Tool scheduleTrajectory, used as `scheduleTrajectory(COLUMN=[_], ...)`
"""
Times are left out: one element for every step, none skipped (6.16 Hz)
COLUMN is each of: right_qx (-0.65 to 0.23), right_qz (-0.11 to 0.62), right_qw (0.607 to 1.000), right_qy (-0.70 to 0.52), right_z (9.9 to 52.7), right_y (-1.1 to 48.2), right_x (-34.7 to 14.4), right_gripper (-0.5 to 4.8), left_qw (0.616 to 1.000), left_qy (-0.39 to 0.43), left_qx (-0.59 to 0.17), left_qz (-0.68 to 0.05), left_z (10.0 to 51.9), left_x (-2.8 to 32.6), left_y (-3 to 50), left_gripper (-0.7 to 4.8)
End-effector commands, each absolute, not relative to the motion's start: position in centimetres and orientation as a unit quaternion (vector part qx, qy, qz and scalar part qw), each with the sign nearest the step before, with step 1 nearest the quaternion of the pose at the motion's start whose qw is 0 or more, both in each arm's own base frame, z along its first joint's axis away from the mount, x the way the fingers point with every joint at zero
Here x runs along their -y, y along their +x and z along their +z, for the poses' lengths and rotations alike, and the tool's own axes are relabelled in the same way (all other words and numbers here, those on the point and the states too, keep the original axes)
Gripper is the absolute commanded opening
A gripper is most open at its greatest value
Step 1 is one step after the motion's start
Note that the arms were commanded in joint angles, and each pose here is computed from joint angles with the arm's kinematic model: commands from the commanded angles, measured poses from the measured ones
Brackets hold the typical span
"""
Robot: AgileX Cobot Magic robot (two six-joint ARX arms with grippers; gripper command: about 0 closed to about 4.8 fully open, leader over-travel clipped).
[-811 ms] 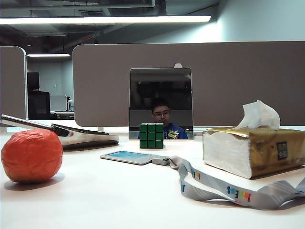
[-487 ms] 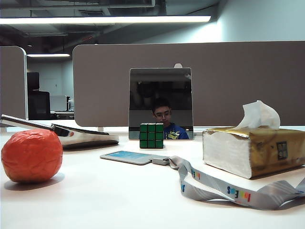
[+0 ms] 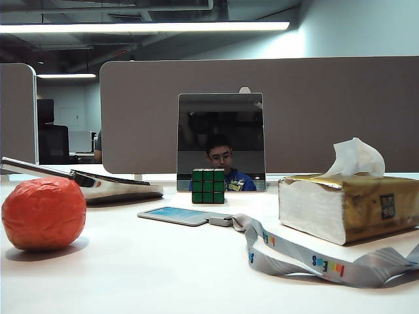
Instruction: Pull out a tissue from the tissue box and use it to cover the ID card on the tabletop.
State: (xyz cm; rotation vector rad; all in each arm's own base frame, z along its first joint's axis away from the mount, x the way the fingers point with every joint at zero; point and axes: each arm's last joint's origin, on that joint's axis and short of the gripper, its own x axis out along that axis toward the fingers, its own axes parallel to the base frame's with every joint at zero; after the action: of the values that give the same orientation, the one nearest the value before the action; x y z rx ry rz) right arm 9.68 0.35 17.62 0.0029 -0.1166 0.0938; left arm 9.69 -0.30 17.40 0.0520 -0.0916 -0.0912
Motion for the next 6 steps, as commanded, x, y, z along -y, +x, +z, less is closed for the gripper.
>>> scheduleTrajectory(right_qx=[0.066, 0.024, 0.026, 0.032, 0.034, 0.034], right_qz=[0.047, 0.048, 0.047, 0.047, 0.061, 0.076], right_qw=[0.997, 0.999, 0.999, 0.998, 0.998, 0.996], right_qy=[0.001, 0.002, 0.002, 0.002, -0.004, -0.004], right_z=[17.74, 16.93, 16.96, 17.08, 17.12, 17.11], right_y=[9.66, 9.73, 9.73, 9.73, 9.71, 9.70], right_x=[-0.35, -0.35, -0.35, -0.35, -0.43, -0.52], right_gripper=[-0.05, -0.06, -0.06, -0.06, -0.06, -0.06], left_qw=[0.997, 0.997, 0.998, 0.998, 0.998, 0.998], left_qy=[0.024, 0.024, 0.024, 0.024, 0.024, 0.024], left_qx=[0.050, 0.050, 0.041, 0.037, 0.034, 0.034], left_qz=[-0.047, -0.047, -0.047, -0.047, -0.047, -0.047], left_z=[17.57, 17.56, 17.39, 17.31, 17.27, 17.27], left_x=[0.31, 0.31, 0.31, 0.31, 0.31, 0.31], left_y=[9.67, 9.67, 9.68, 9.69, 9.69, 9.69], left_gripper=[-0.06, -0.06, -0.06, -0.06, -0.06, -0.06])
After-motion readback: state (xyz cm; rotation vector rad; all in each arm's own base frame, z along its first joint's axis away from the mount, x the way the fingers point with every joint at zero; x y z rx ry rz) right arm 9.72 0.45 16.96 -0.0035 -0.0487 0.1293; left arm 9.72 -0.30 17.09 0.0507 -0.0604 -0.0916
